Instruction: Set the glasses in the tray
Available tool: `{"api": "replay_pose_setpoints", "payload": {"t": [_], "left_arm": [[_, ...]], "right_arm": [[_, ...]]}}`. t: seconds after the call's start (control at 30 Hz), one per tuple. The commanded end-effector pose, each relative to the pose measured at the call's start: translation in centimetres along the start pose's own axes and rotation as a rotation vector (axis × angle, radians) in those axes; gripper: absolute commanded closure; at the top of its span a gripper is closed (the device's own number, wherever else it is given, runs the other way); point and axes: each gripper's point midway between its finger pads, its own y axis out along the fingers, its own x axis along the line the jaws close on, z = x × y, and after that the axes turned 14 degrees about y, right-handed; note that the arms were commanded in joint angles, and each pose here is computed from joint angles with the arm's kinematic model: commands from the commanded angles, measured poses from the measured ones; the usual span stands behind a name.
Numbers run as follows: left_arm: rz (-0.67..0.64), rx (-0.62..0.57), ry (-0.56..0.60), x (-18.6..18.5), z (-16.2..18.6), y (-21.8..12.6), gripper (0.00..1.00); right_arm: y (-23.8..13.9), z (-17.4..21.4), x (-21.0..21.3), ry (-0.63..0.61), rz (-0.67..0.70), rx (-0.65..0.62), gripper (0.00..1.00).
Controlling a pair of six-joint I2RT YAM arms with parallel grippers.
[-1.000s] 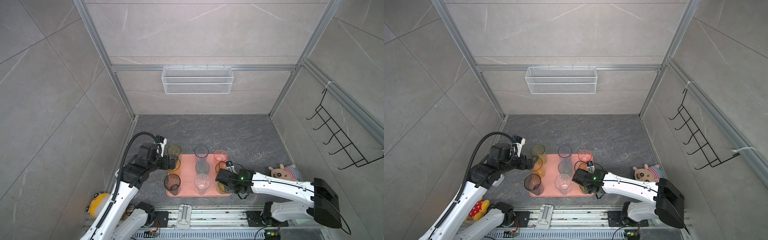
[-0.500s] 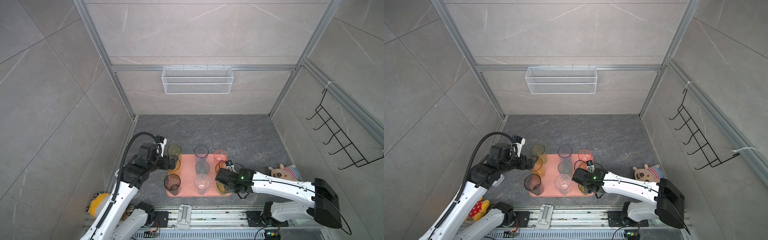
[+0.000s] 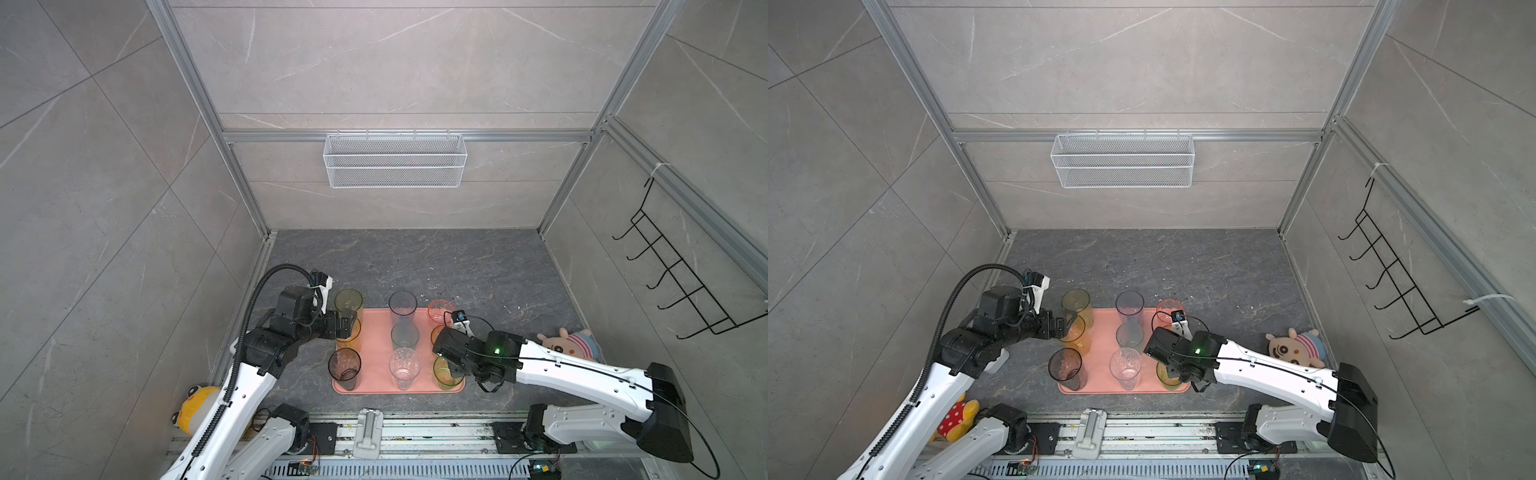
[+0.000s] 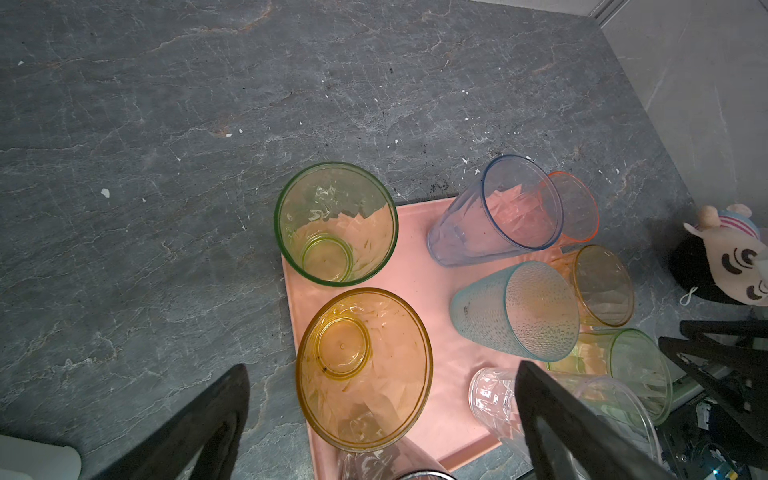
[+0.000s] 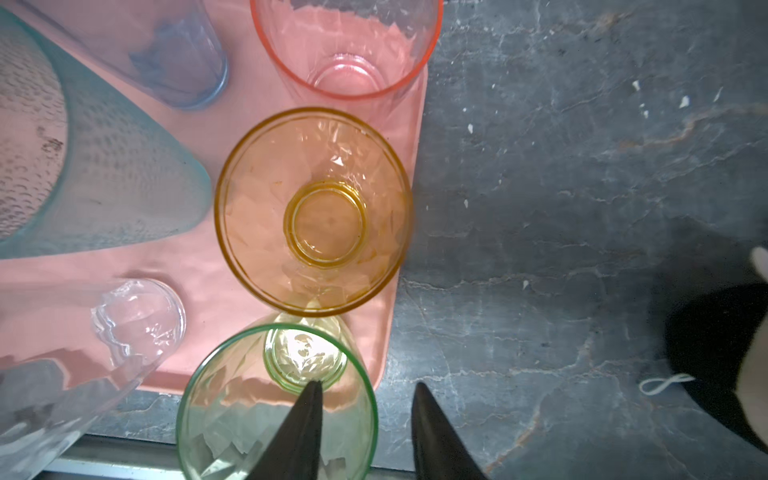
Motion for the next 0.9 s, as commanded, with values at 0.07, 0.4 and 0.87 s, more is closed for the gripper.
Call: {"api": "replay_pose_setpoints", "payload": {"t": [0.07, 0.4, 0.87], "left_arm": [[-0.048, -0.087, -0.023, 0.6, -3.0, -2.2, 0.0], [-0.105, -0.192, -0.075, 1.6, -6.1, -2.9, 0.0], [-0.471, -0.391, -0.126, 8.1, -9.7, -3.0, 0.0]], "right_arm": [[-2.5, -3.1, -0.5, -0.029, 0.015, -0.122, 0.57], [-6.6, -9.3, -0.6, -0.014, 0.004, -0.376, 0.44], [-5.5, -17.3, -3.8, 0.059, 0.022, -0.521, 0.17]]}}
